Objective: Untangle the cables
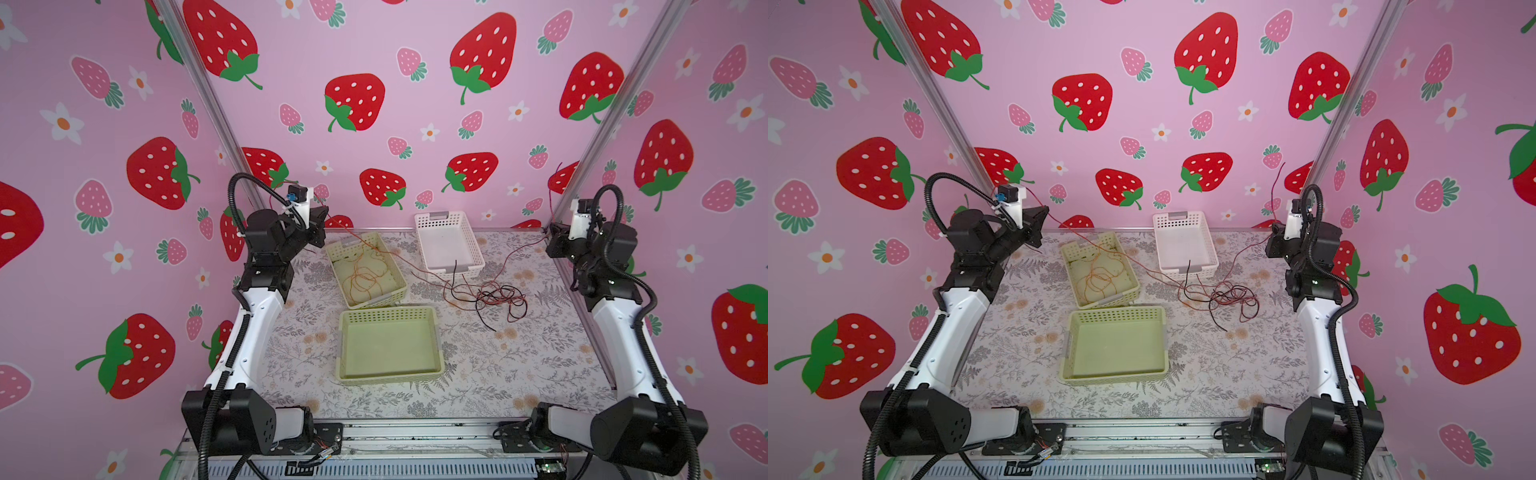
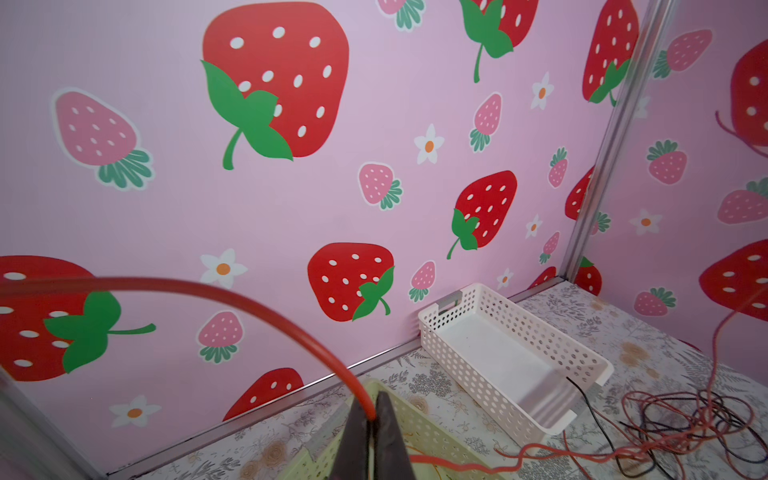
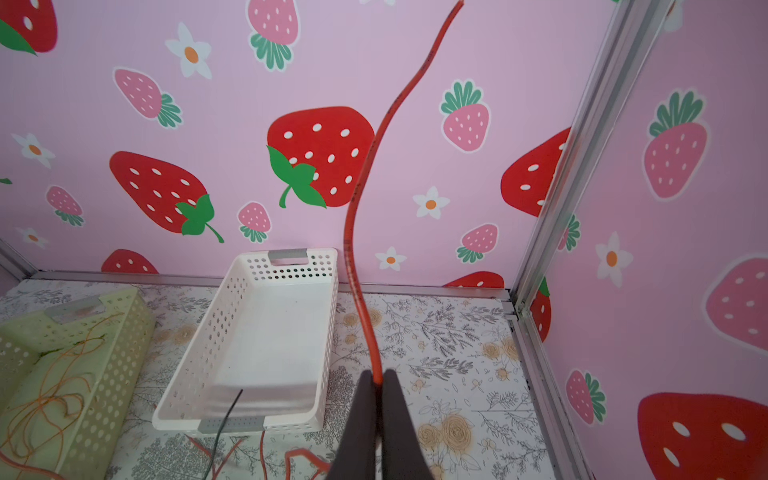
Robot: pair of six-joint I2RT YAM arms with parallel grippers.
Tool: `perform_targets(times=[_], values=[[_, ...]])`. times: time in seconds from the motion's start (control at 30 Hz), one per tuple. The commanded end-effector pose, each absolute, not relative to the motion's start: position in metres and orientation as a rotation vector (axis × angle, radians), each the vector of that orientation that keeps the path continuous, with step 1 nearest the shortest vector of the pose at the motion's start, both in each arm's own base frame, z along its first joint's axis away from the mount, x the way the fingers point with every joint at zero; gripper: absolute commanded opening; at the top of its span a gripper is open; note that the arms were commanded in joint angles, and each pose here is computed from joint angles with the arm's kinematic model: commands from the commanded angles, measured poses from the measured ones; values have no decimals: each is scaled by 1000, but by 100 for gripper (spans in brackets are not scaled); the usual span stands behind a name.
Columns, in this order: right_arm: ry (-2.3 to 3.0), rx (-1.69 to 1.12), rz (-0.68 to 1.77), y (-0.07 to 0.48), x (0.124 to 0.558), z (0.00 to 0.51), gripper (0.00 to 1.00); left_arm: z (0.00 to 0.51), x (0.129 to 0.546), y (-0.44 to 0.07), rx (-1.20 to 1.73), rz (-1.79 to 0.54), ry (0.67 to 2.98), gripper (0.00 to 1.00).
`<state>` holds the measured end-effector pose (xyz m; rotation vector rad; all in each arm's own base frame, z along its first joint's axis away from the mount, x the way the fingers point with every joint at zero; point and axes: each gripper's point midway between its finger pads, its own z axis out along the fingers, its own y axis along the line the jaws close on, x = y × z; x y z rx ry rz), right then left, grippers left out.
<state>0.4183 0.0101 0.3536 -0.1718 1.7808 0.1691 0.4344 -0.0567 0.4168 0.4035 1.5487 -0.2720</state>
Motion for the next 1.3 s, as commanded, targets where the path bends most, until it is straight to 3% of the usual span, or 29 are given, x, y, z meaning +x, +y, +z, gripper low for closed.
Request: perform_targets(times=[0.0,0.1,0.4,0.53,0.67,0.77,0.9,1.13,1.27], values=[[1790,-241,195,19,415,340,0,446,426,-65,445,-323,1485,0],[1705,-354,300,51,405,359,0,451,417,-97,522,-433,1461,0],[1384,-742,637,188,350,446,0,462,367,-258,885,-684,1300,0],[1315,-766,678,206,342,466,0,466,348,-312,991,-776,1216,0],[1401,-721,589,199,360,456,0,472,354,-324,988,-789,1212,0],[1538,-615,456,173,384,427,0,476,365,-312,954,-678,1243,0],[1758,-423,433,126,406,351,0,500,379,-279,863,-549,1261,0],[2147,-203,303,65,405,184,0,552,385,-230,747,-404,1204,0],[2320,-140,209,47,401,119,0,582,389,-208,692,-327,1165,0]])
